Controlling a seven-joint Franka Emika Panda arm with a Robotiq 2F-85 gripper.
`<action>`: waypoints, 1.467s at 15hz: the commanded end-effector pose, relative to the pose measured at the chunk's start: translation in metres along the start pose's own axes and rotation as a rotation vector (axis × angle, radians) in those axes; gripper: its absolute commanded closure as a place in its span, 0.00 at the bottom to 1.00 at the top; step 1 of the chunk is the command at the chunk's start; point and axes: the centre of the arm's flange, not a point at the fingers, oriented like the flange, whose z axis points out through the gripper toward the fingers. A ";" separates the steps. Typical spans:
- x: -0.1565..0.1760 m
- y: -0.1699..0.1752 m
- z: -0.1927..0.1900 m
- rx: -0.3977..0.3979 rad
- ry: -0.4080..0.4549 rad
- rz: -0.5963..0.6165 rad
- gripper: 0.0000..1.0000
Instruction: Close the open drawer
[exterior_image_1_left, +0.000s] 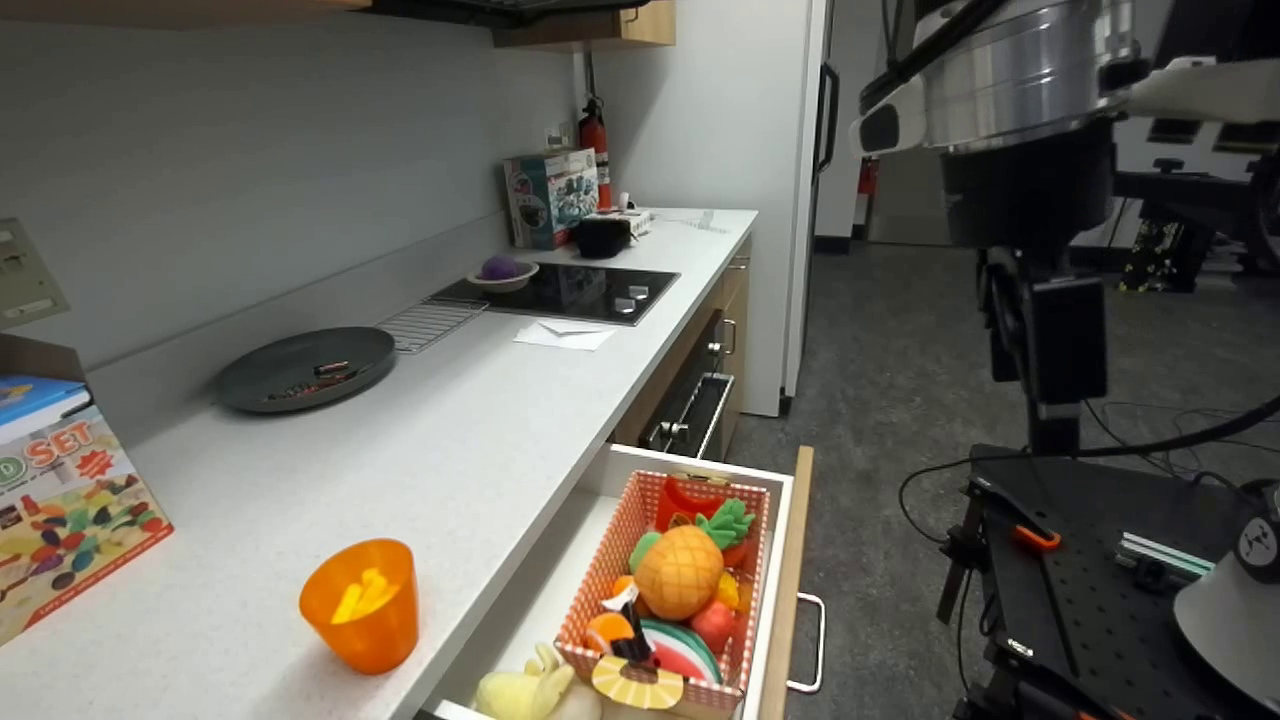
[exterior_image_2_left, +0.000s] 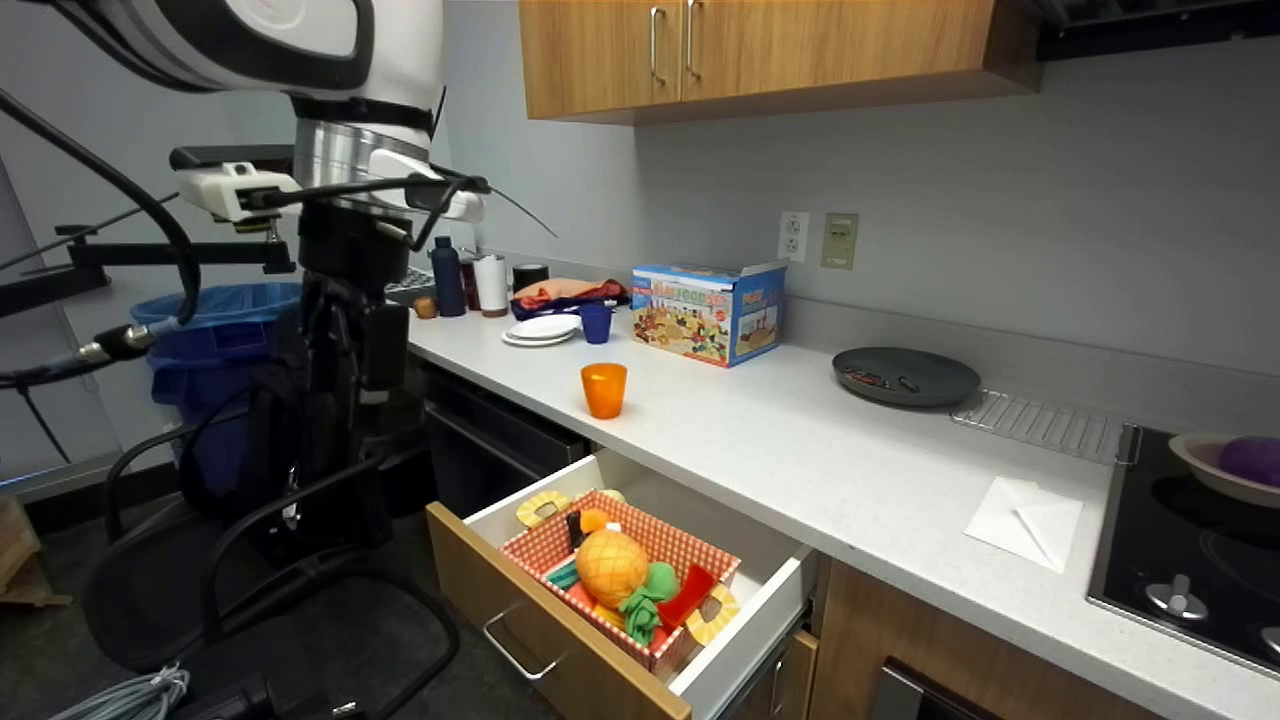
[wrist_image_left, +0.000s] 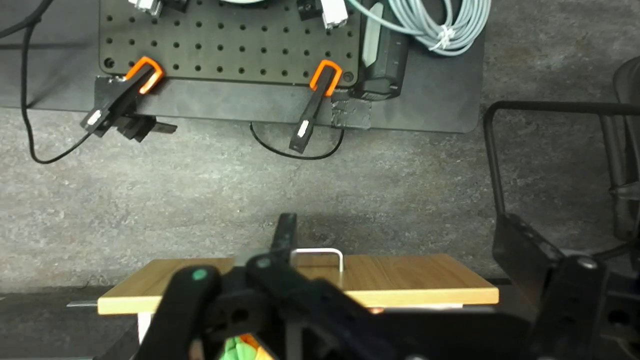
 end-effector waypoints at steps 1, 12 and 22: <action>0.039 0.026 0.026 -0.032 0.047 0.003 0.00; 0.121 0.079 0.117 0.017 0.064 0.026 0.00; 0.120 0.080 0.138 0.021 0.014 0.040 0.00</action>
